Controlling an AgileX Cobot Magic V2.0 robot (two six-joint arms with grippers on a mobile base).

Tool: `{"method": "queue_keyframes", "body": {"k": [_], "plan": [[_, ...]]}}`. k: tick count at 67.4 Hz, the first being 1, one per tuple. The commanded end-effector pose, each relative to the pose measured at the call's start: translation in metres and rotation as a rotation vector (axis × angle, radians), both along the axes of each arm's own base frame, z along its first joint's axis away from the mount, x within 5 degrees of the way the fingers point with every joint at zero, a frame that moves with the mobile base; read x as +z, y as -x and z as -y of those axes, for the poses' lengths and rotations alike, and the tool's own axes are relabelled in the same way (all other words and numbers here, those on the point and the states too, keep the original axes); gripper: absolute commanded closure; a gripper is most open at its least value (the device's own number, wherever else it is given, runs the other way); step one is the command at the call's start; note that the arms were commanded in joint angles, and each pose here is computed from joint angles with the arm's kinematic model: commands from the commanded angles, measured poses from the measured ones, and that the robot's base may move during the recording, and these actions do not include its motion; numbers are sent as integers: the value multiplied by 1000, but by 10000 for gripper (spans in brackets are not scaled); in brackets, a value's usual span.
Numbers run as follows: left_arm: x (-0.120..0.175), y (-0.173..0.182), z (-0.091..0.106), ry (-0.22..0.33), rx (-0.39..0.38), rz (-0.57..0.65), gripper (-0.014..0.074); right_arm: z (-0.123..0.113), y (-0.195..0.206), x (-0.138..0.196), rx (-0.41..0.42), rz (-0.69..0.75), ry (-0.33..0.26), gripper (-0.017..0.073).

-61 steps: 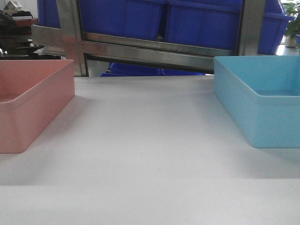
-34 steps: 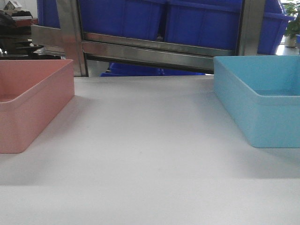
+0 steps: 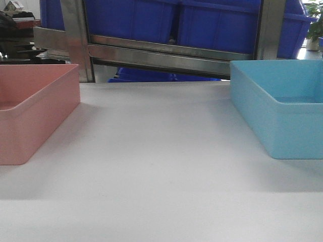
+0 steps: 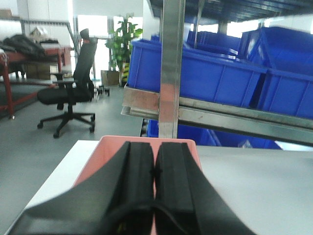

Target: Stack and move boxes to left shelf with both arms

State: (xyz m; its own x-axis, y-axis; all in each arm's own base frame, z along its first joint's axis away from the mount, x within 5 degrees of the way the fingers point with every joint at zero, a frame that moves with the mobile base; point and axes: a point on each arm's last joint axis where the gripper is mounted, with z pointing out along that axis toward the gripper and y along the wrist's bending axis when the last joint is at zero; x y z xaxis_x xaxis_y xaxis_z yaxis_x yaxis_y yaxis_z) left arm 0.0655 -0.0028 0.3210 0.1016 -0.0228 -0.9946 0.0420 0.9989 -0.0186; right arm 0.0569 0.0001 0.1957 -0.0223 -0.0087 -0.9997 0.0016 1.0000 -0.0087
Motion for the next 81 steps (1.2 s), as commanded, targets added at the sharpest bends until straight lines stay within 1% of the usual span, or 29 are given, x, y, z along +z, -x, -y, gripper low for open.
{"method": "queue_keyframes", "body": {"k": [1, 5, 8, 14, 19, 26, 29, 33, 38, 43, 47, 48, 50, 59, 67, 71, 75, 77, 81], "plan": [[39, -14, 1, -10, -5, -23, 592, 0, 3, 14, -3, 118, 4, 524], [56, -34, 2, -15, -8, -134, 591, 0, 3, 14, -3, 118, 4, 524], [63, -47, 3, -18, -10, -198, 589, 0, 3, 14, -3, 118, 4, 524], [72, -74, 4, -23, -13, -317, 524, 0, 3, 14, -3, 118, 4, 524], [76, -95, 5, -23, -16, -387, 424, 0, 3, 14, -3, 118, 4, 524], [80, -126, 7, -25, -18, -469, 203, 0, 3, 14, -3, 118, 4, 524], [82, -139, 7, -27, -18, -491, 134, 0, 3, 15, -3, 119, 4, 524], [83, -154, 4, -28, -4, -543, 77, 0, 3, 15, -3, 119, 4, 524], [83, -173, -4, -25, 28, -628, 71, 0, 3, 15, -3, 119, 4, 524], [81, -192, -18, -69, 50, -717, 71, 0, 3, 15, -3, 119, 4, 524], [80, -205, -29, -87, 53, -752, 71, 0, 3, 15, -3, 119, 4, 524], [80, -208, -32, -105, 50, -760, 71, 0, 3, 15, -3, 119, 4, 524], [79, -215, -40, -113, 58, -778, 71, 0, 3, 15, -3, 119, 4, 524], [68, -240, -73, -104, 97, -827, 72, 0, 3, 15, -3, 119, 4, 524], [48, -264, -93, -91, 131, -845, 72, 0, 3, 15, -3, 119, 4, 524], [34, -277, -99, -107, 134, -851, 72, 0, 3, 15, -3, 119, 4, 524], [21, -288, -103, -111, 133, -861, 72, 0, 3, 15, -3, 119, 4, 524], [13, -294, -104, -107, 130, -871, 72, 0, 3, 15, -3, 119, 4, 524], [-1, -303, -106, -72, 121, -886, 72, 0, 3, 15, -3, 119, 4, 524]]}}
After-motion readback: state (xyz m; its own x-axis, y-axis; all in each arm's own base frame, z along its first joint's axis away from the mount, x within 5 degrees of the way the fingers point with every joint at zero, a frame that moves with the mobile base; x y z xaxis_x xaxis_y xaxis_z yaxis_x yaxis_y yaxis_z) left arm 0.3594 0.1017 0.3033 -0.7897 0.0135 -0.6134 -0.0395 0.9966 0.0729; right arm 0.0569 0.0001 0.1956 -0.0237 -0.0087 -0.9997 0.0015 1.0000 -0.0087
